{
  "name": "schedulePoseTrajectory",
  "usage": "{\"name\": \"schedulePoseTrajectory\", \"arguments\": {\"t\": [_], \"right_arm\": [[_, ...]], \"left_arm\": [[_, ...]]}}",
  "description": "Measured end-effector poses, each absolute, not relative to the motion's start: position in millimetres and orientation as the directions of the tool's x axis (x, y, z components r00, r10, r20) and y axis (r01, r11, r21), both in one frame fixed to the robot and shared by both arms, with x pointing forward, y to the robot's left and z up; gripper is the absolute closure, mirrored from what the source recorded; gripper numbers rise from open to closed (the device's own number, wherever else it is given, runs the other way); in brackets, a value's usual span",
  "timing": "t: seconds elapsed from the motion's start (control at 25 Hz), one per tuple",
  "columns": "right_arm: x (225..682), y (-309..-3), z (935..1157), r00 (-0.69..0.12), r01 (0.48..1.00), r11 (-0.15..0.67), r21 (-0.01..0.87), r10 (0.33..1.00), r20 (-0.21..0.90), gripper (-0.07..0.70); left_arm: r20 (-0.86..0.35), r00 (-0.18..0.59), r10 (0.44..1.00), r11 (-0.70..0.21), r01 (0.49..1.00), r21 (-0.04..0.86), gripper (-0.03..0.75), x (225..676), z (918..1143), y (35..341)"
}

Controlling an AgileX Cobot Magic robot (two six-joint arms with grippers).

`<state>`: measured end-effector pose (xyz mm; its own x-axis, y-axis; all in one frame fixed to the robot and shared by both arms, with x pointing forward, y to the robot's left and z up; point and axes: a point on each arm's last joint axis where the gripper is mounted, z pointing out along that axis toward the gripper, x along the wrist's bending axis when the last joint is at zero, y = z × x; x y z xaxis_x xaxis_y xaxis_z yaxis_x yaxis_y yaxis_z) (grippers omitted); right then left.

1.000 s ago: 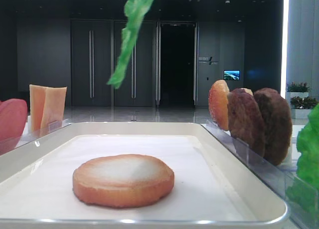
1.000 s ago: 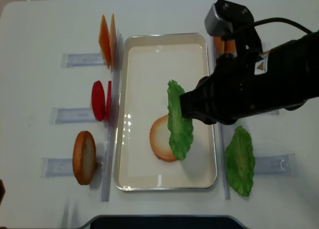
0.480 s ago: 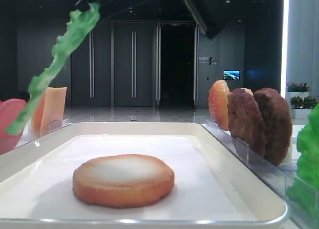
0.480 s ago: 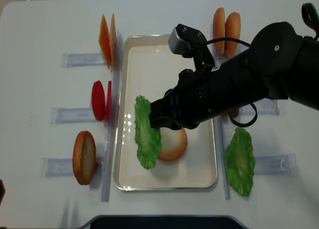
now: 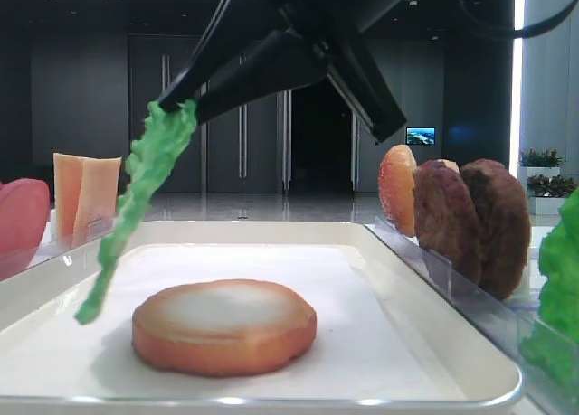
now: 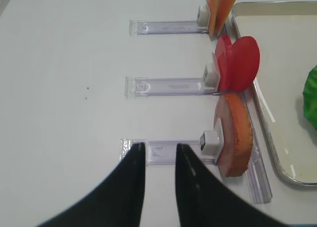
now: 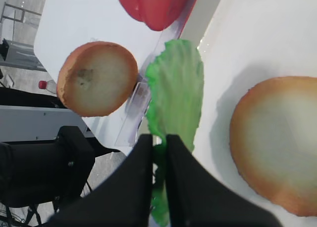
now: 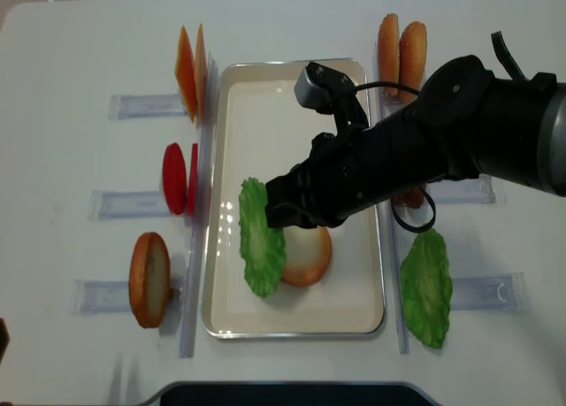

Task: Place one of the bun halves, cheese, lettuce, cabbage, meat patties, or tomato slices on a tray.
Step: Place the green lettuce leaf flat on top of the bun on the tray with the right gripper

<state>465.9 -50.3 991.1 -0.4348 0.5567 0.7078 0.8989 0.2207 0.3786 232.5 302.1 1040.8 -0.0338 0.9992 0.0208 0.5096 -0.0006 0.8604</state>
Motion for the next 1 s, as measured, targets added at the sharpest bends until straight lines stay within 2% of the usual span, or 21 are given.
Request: {"name": "schedulePoseTrajectory", "arguments": {"t": [0.68,1.0], "right_arm": [[476.2,-68.7,983.4,-0.407,0.911,0.232,0.342,0.643,0.649,0.559],[476.7,-72.2,979.8,-0.448,0.891,0.277,0.360,0.668,0.594,0.559]], "left_arm": [[0.021,-0.034,0.999,-0.001,0.510,0.860,0.556,232.5,1040.8,302.1],[0.021,-0.034,0.999,-0.001,0.510,0.860,0.556,232.5,1040.8,302.1]]}}
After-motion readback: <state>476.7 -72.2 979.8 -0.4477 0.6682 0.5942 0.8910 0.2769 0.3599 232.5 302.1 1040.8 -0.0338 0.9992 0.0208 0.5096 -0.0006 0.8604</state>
